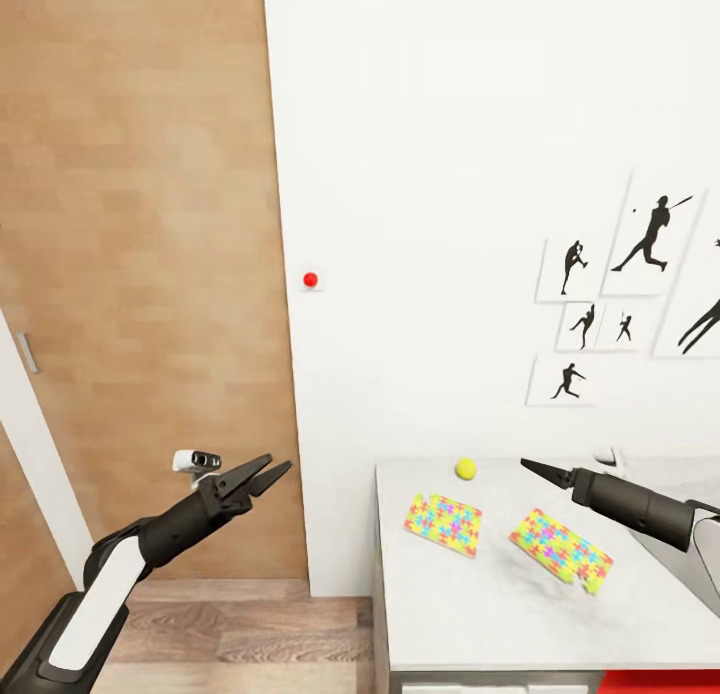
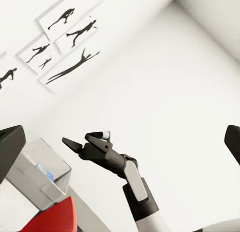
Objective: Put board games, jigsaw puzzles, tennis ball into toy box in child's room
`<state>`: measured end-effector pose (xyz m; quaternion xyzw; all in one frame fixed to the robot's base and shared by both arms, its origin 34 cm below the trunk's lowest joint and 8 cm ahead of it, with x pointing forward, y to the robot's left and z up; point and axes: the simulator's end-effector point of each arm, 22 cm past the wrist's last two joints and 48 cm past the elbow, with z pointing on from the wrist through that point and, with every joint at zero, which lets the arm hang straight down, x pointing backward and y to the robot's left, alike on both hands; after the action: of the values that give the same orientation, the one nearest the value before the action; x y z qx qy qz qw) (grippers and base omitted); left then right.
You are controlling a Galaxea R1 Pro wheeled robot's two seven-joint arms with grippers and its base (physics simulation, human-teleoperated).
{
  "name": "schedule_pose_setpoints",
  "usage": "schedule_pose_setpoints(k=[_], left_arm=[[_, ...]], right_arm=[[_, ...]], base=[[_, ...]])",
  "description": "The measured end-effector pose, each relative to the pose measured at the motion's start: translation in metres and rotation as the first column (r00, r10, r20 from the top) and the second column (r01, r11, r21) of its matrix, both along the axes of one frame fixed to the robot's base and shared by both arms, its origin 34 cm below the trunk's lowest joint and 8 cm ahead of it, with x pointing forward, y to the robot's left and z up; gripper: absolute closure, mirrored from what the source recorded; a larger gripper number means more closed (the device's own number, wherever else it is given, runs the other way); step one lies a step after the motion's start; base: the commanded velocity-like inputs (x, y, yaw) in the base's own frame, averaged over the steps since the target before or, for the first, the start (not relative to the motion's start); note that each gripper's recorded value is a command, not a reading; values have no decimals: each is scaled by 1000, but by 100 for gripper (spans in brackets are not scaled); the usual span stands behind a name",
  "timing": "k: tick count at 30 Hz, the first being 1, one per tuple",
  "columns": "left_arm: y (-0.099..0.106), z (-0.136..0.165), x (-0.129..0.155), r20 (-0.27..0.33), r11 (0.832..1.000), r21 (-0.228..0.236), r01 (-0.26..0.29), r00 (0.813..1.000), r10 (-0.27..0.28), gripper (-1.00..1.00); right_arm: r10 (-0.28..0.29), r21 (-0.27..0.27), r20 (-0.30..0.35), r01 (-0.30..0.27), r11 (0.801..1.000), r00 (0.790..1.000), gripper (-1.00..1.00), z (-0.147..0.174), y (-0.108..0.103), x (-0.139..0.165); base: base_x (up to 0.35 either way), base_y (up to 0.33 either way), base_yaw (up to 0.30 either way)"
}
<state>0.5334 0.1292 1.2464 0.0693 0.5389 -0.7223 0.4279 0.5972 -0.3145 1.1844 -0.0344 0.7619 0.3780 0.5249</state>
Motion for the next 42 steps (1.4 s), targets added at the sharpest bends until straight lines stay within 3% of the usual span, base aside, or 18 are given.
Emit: schedule_pose_setpoints(k=[7, 18, 42], left_arm=[[2, -7, 4, -20, 1000, 1, -6, 1000, 6, -100], [5, -19, 10, -57, 1000, 1, -15, 998, 15, -100], [6, -23, 12, -66, 1000, 2, -20, 998, 20, -100]], right_arm=[[-8, -15, -10, 8, 1000, 1000, -100, -4, -1, 1], [26, -31, -29, -27, 999, 999, -100, -12, 14, 0], [37, -35, -36, -38, 999, 999, -100, -15, 18, 0]], base=[[208, 169, 0], [54, 40, 0], [3, 2, 0]])
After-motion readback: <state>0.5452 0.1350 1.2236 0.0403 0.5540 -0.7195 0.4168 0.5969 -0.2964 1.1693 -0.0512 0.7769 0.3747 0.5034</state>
